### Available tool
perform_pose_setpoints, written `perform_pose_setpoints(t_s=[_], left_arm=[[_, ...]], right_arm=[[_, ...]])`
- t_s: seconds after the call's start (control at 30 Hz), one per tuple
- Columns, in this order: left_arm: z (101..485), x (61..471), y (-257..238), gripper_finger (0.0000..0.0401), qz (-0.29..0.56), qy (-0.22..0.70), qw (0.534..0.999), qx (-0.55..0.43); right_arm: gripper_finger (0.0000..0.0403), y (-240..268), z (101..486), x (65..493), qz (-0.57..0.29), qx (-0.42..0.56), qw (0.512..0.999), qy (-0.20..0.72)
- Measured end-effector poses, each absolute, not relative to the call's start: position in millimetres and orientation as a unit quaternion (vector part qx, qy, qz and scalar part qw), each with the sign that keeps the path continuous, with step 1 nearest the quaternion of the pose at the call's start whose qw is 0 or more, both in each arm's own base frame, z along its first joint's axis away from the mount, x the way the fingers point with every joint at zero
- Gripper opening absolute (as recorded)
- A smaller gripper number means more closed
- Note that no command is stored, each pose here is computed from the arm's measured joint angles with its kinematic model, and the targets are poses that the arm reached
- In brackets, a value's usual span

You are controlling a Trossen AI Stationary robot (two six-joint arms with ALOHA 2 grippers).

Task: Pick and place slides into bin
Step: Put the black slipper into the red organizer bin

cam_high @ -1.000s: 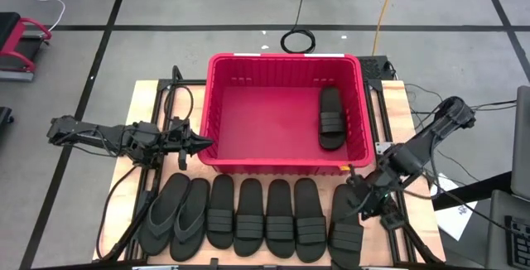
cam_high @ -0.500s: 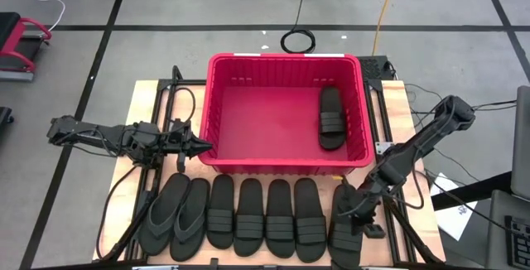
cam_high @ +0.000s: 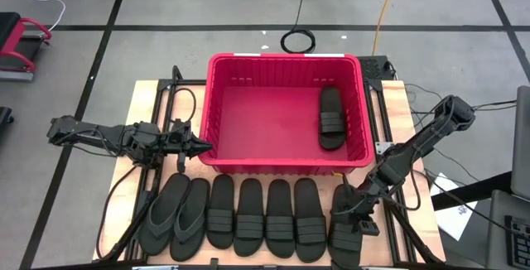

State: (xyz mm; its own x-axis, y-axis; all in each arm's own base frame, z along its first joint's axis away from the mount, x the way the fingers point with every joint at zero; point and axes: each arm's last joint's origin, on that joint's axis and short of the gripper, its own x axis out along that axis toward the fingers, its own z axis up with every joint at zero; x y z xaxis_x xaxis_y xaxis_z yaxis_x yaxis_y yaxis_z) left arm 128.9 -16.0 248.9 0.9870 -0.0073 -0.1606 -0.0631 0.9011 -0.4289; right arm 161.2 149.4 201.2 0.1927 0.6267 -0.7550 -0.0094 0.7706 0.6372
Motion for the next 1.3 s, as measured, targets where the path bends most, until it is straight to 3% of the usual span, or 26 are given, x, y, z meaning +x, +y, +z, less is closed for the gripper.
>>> perform_pose_setpoints(t_s=[0.23,0.67,1.0,1.3], left_arm=[[249,129,-16,0.0026,0.014,0.079,0.972,-0.222],[249,129,-16,0.0026,0.014,0.079,0.972,-0.222],[248,129,-16,0.0026,0.016,0.082,0.972,-0.219],[248,129,-16,0.0026,0.015,0.082,0.974,-0.208]], right_arm=[[0.0229,144,196,157,0.196,0.203,0.746,0.603],[0.0228,154,201,160,0.267,0.157,0.779,0.546],[0.0228,152,173,150,0.226,0.255,0.747,0.57],[0.0227,152,162,148,0.262,0.287,0.749,0.537]])
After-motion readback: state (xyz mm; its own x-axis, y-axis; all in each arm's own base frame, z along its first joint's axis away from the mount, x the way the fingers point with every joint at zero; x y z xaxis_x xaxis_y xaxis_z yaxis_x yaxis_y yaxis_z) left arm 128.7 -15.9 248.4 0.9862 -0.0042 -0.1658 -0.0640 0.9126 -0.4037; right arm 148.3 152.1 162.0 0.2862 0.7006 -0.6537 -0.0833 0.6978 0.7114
